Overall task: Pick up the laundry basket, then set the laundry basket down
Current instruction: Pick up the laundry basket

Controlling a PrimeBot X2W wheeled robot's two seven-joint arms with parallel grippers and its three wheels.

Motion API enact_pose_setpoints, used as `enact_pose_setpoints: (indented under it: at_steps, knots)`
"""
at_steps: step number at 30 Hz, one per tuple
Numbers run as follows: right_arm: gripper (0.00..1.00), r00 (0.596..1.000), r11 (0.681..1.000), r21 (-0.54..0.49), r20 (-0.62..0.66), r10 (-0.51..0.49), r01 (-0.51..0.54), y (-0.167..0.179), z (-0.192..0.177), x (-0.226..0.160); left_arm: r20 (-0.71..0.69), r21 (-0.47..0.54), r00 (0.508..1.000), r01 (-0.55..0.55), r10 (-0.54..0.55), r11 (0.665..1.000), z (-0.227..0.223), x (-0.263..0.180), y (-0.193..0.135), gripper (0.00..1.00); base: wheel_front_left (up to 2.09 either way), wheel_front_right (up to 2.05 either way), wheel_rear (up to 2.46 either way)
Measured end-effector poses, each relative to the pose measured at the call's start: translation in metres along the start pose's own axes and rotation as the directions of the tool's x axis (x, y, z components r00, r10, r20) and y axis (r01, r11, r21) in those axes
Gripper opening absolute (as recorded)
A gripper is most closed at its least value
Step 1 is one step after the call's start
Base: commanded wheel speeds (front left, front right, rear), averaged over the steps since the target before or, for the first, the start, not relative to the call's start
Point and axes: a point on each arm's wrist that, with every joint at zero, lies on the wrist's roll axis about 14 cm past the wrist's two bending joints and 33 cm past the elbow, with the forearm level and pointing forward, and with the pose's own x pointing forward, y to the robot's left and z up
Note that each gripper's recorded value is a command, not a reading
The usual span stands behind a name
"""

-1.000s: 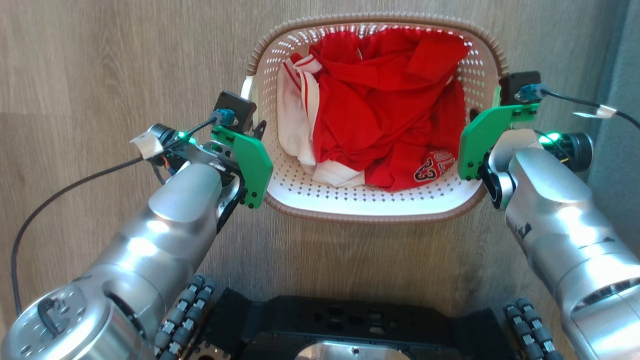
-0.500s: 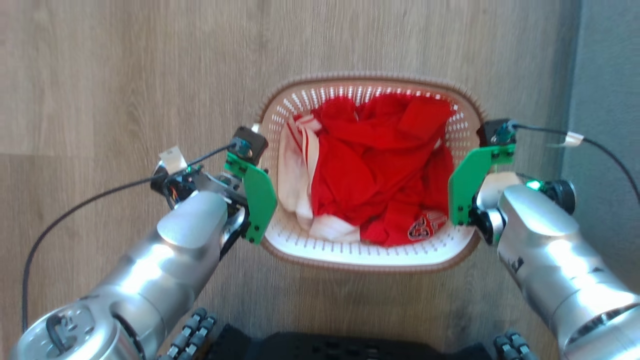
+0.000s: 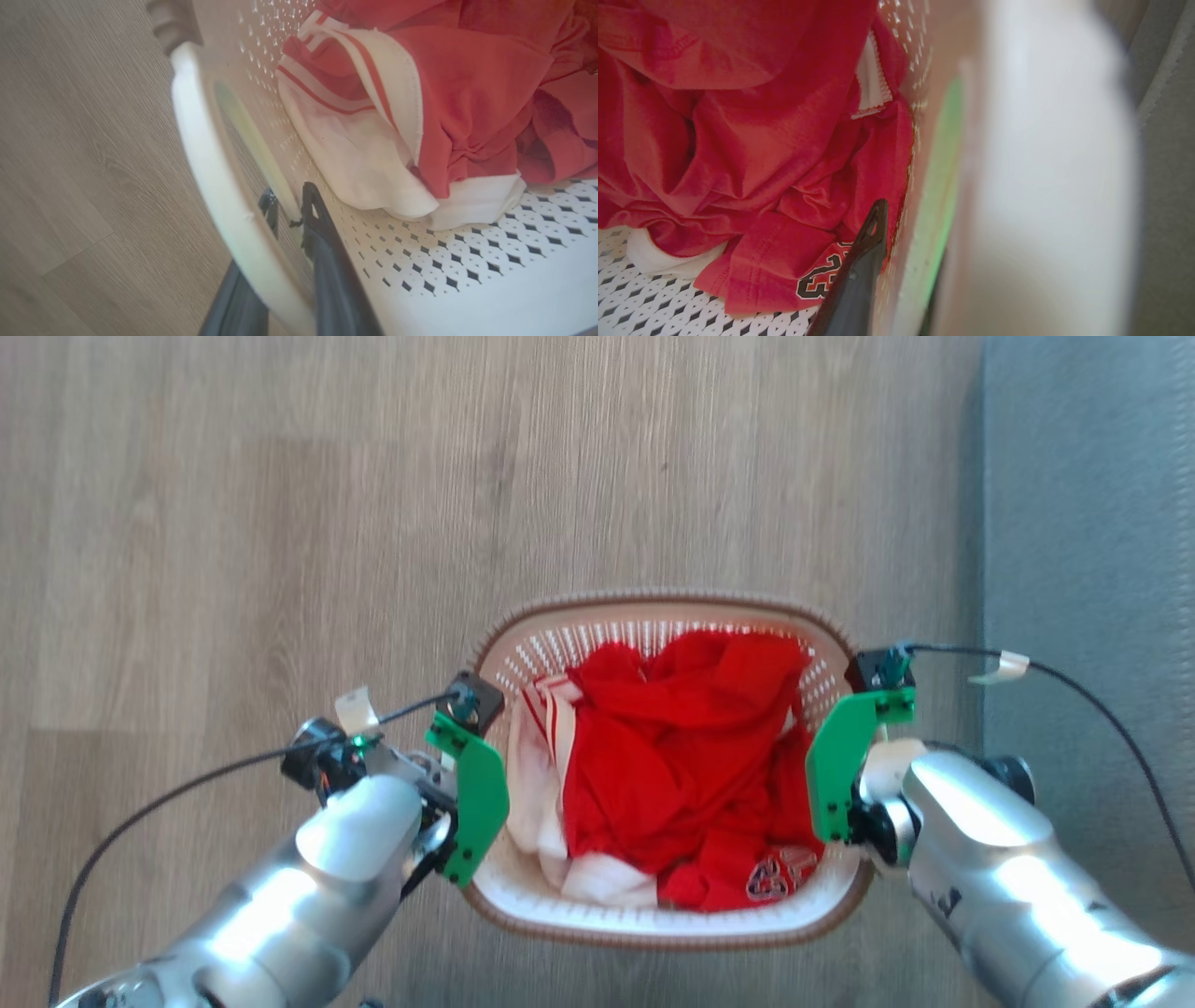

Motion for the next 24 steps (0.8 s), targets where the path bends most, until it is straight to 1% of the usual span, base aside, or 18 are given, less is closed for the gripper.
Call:
enact_pose_setpoints:
  at_steps: [6, 8, 15, 20, 24]
  knots:
    - [0.0, 1.0, 1.0, 0.011, -0.009, 0.026, -0.026, 0.016, -0.014, -0.024, 0.004, 0.033, 1.0, -0.002, 0.001, 0.999, -0.004, -0.022, -0.011, 0.0, 0.0, 0.0, 0.0]
    - [0.0, 1.0, 1.0, 0.008, -0.007, 0.015, -0.015, 0.019, -0.019, -0.034, 0.011, 0.047, 1.0, 0.003, -0.004, 0.999, -0.004, -0.034, -0.018, 0.0, 0.0, 0.0, 0.0]
    - [0.0, 0.998, 0.999, -0.028, 0.059, 0.021, -0.02, 0.035, -0.01, -0.057, 0.045, 0.084, 0.999, -0.024, 0.02, 0.996, 0.002, -0.062, -0.016, 0.0, 0.0, 0.0, 0.0]
    - [0.0, 0.995, 0.999, -0.043, 0.092, 0.036, -0.032, 0.048, -0.013, -0.068, 0.073, 0.092, 0.997, -0.038, 0.031, 0.995, -0.003, -0.079, -0.02, 0.0, 0.0, 0.0, 0.0]
    - [0.0, 0.995, 0.997, -0.058, 0.09, 0.049, -0.044, 0.058, -0.019, -0.075, 0.078, 0.098, 0.996, -0.043, 0.036, 0.994, -0.01, -0.09, -0.024, 0.0, 0.0, 0.0, 0.0]
